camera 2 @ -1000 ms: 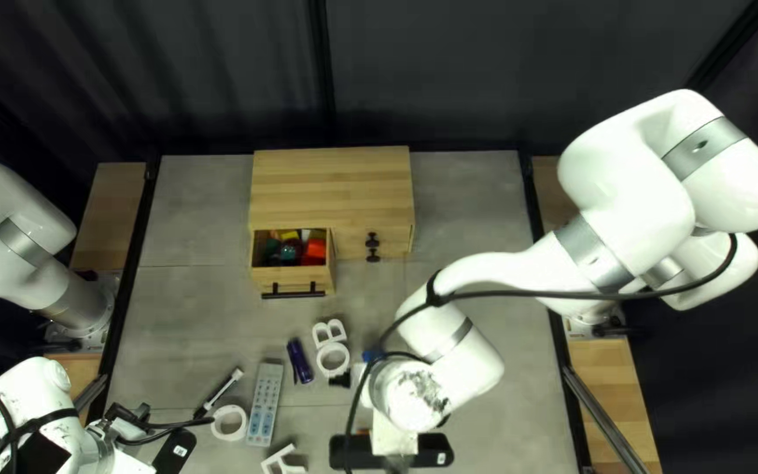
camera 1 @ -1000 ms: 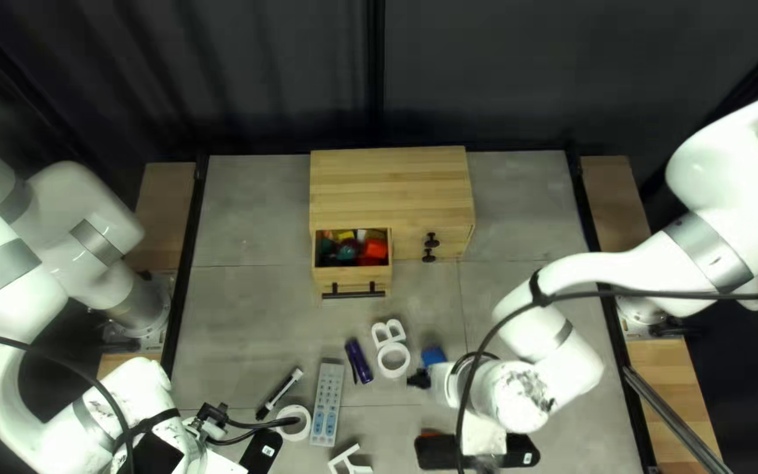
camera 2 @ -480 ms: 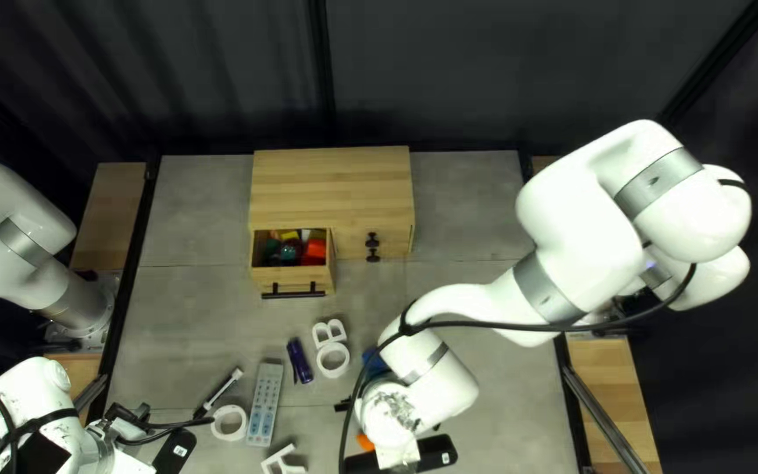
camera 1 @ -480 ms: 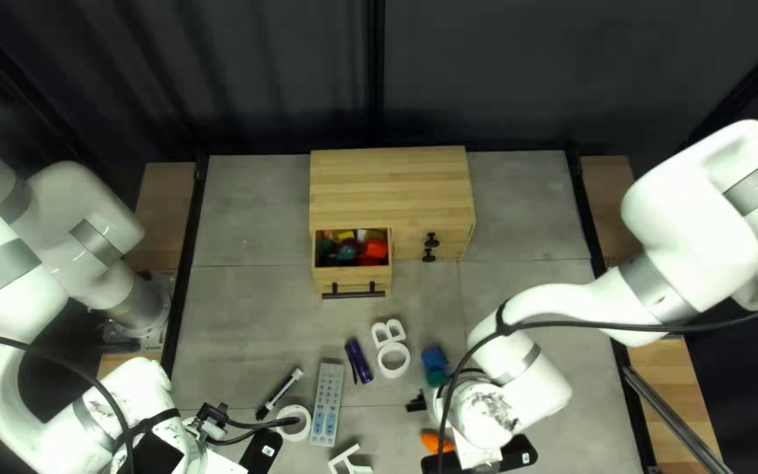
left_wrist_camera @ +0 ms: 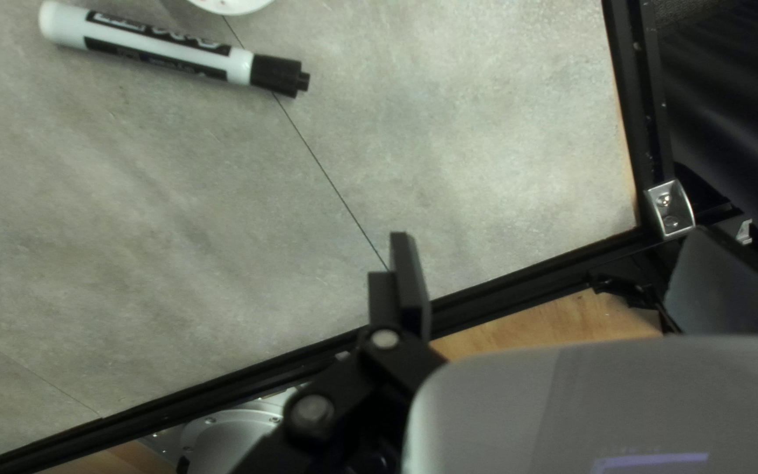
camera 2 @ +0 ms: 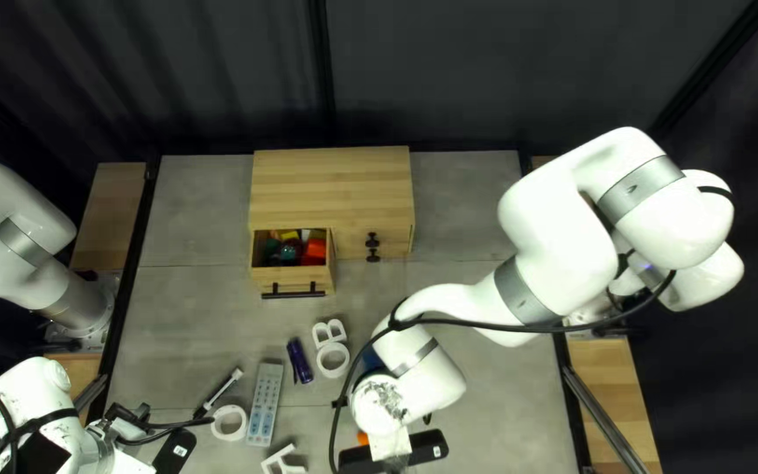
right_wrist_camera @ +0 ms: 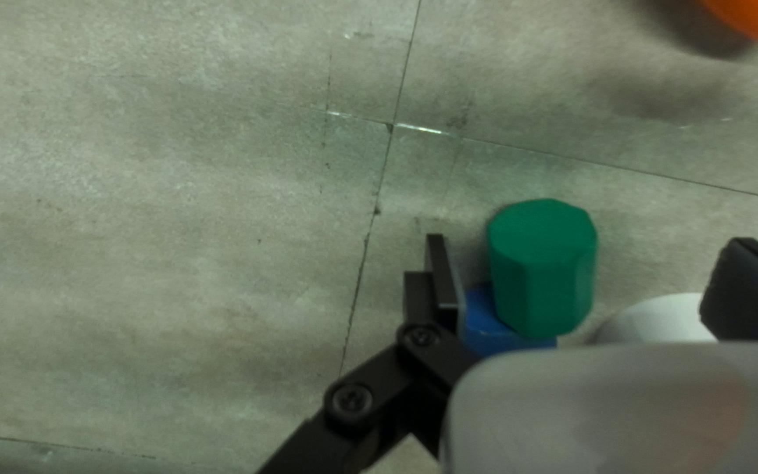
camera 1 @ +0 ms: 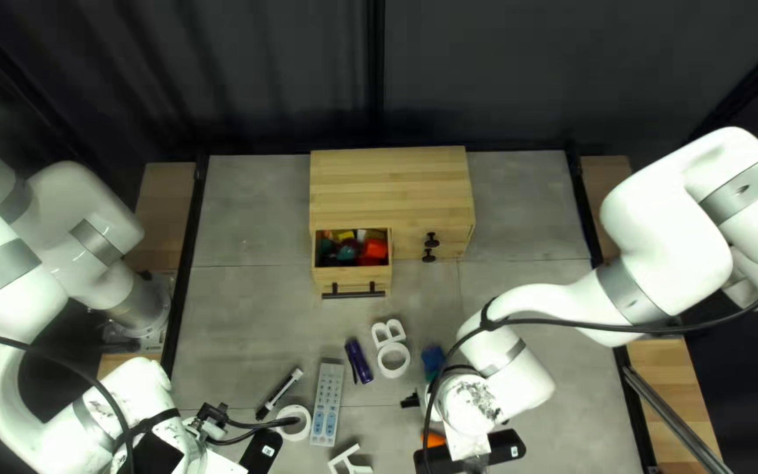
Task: Open drawers and place objects into drawer and close
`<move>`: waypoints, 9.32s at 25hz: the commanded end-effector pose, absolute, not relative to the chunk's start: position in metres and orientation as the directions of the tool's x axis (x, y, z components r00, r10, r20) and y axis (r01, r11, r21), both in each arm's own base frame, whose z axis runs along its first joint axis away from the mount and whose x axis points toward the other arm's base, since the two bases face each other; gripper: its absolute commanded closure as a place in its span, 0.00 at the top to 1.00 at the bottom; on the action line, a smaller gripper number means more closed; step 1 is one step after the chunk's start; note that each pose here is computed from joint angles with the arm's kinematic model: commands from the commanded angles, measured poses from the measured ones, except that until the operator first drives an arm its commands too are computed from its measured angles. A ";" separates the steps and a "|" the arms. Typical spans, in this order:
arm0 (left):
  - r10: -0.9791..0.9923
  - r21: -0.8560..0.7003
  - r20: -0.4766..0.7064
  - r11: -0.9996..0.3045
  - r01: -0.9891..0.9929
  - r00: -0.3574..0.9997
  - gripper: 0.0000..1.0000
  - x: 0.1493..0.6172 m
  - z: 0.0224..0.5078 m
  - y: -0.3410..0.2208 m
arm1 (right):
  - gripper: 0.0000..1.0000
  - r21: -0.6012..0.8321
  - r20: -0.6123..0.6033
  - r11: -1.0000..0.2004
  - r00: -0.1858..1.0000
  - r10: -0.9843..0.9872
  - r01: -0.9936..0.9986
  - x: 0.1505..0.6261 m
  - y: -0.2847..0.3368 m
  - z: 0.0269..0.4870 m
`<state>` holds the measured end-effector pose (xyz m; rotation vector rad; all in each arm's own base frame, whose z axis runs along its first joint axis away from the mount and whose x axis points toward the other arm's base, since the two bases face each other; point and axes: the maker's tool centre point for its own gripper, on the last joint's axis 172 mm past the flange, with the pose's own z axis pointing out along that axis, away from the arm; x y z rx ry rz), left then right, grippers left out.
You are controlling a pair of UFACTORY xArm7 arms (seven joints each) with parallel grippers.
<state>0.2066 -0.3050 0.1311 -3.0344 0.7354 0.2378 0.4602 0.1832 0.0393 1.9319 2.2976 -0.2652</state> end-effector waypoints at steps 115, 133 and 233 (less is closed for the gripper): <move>-0.454 0.026 -0.150 -0.890 -0.456 0.878 1.00 0.207 0.131 -0.305 | 1.00 0.330 -0.235 -0.352 0.437 0.868 0.876 0.593 -0.022 0.211; -0.454 0.026 -0.150 -0.890 -0.456 0.878 1.00 0.207 0.131 -0.305 | 1.00 0.026 -0.417 0.091 -0.072 0.906 0.996 0.475 0.168 0.137; -0.454 0.026 -0.150 -0.890 -0.456 0.878 1.00 0.207 0.131 -0.305 | 0.01 0.351 -0.330 -0.228 0.348 0.877 0.908 0.593 -0.045 0.205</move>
